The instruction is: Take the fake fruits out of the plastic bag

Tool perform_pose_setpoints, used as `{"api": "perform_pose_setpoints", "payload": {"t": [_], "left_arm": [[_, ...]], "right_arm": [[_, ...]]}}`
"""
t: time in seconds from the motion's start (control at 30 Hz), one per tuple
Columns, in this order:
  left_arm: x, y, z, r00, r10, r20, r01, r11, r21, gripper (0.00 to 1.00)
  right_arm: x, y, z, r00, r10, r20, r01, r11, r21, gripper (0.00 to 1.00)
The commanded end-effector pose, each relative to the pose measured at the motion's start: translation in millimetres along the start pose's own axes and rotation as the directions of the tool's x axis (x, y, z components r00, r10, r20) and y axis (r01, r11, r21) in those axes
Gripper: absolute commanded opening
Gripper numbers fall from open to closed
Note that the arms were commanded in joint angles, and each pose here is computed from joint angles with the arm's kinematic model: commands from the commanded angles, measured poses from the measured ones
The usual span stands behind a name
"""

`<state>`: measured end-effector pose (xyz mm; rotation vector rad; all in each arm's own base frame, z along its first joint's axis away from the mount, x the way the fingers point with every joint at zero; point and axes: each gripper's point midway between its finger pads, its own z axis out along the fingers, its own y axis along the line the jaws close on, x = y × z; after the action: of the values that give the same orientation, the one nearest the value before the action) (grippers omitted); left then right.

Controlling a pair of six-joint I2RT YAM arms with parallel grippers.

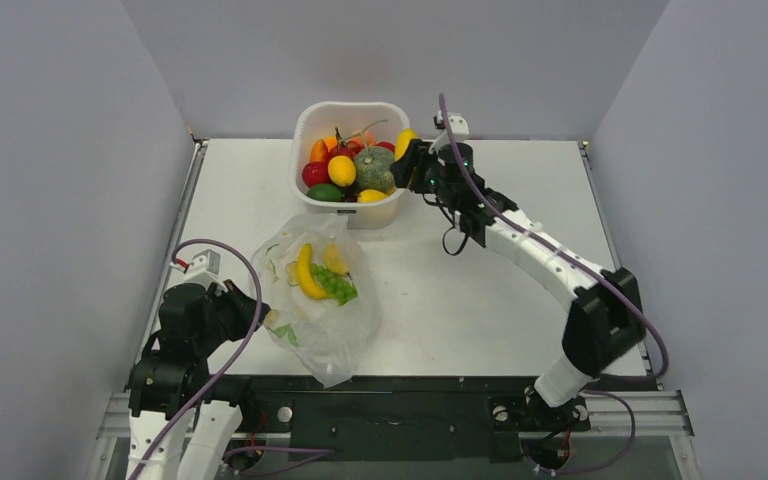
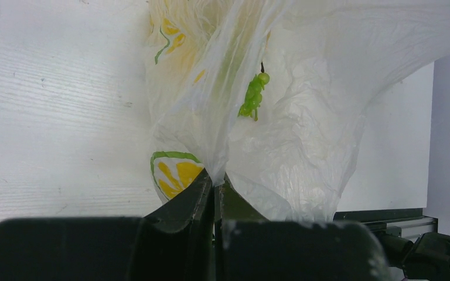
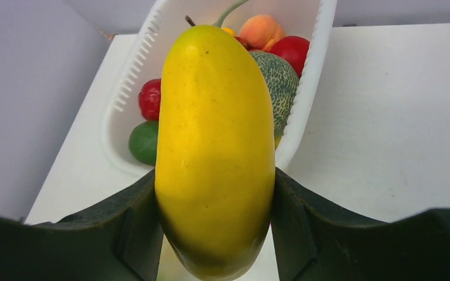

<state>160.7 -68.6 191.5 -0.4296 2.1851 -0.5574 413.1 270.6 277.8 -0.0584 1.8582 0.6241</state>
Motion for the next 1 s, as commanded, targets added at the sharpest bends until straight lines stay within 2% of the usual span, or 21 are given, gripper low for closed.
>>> {"api": "perform_pose_setpoints", "payload": {"t": [0.0,0.03,0.07,0.1,0.17,0.2,0.27,0.33,0.37,0.57,0.97], "left_arm": [[-10.7,-9.7,-4.3,0.998,0.025,0.061,-0.028,0.998,0.055,0.0],[-10.2,-10.0,-4.9,0.998,0.026,0.063,-0.03,0.998,0.059,0.0],[-10.0,-10.8,-5.5,0.998,0.027,0.063,-0.031,0.997,0.064,0.0],[-10.4,-11.4,-6.7,0.997,0.03,0.068,-0.035,0.997,0.068,0.0],[-11.1,-11.4,-8.9,0.996,0.03,0.081,-0.036,0.997,0.071,0.0],[-11.9,-11.2,-9.4,0.996,0.03,0.087,-0.036,0.997,0.07,0.0],[-12.7,-10.5,-10.2,0.995,0.027,0.097,-0.034,0.997,0.068,0.0],[-13.7,-8.8,-10.8,0.994,0.022,0.103,-0.029,0.998,0.057,0.0],[-14.2,-8.1,-10.8,0.994,0.02,0.105,-0.026,0.998,0.053,0.0],[-14.6,-7.5,-11.8,0.994,0.017,0.112,-0.023,0.998,0.051,0.0],[-10.8,-9.5,-6.4,0.997,0.027,0.072,-0.031,0.998,0.059,0.0]], "right_arm": [[-3.2,2.8,55.3,0.999,0.017,-0.037,-0.017,1.0,-0.008,0.0],[-15.6,8.5,62.1,1.0,0.008,-0.018,-0.008,1.0,-0.02,0.0],[0.7,2.0,77.0,0.998,0.0,-0.059,-0.001,1.0,-0.004,0.0],[-11.0,8.0,82.7,0.999,-0.004,-0.04,0.003,1.0,-0.015,0.0],[7.1,4.8,105.5,0.996,-0.01,-0.088,0.009,1.0,-0.012,0.0],[2.2,11.7,109.3,0.997,-0.01,-0.078,0.008,1.0,-0.029,0.0],[12.2,15.7,122.2,0.995,-0.013,-0.098,0.01,0.999,-0.038,0.04],[21.6,19.0,131.5,0.993,-0.024,-0.116,0.019,0.999,-0.042,0.13],[31.4,18.5,136.1,0.99,-0.034,-0.134,0.029,0.999,-0.038,0.21],[40.4,28.6,143.1,0.981,-0.097,-0.165,0.093,0.995,-0.031,0.49],[22.2,23.4,128.2,0.96,-0.226,-0.167,0.231,0.973,0.012,0.72]]}}
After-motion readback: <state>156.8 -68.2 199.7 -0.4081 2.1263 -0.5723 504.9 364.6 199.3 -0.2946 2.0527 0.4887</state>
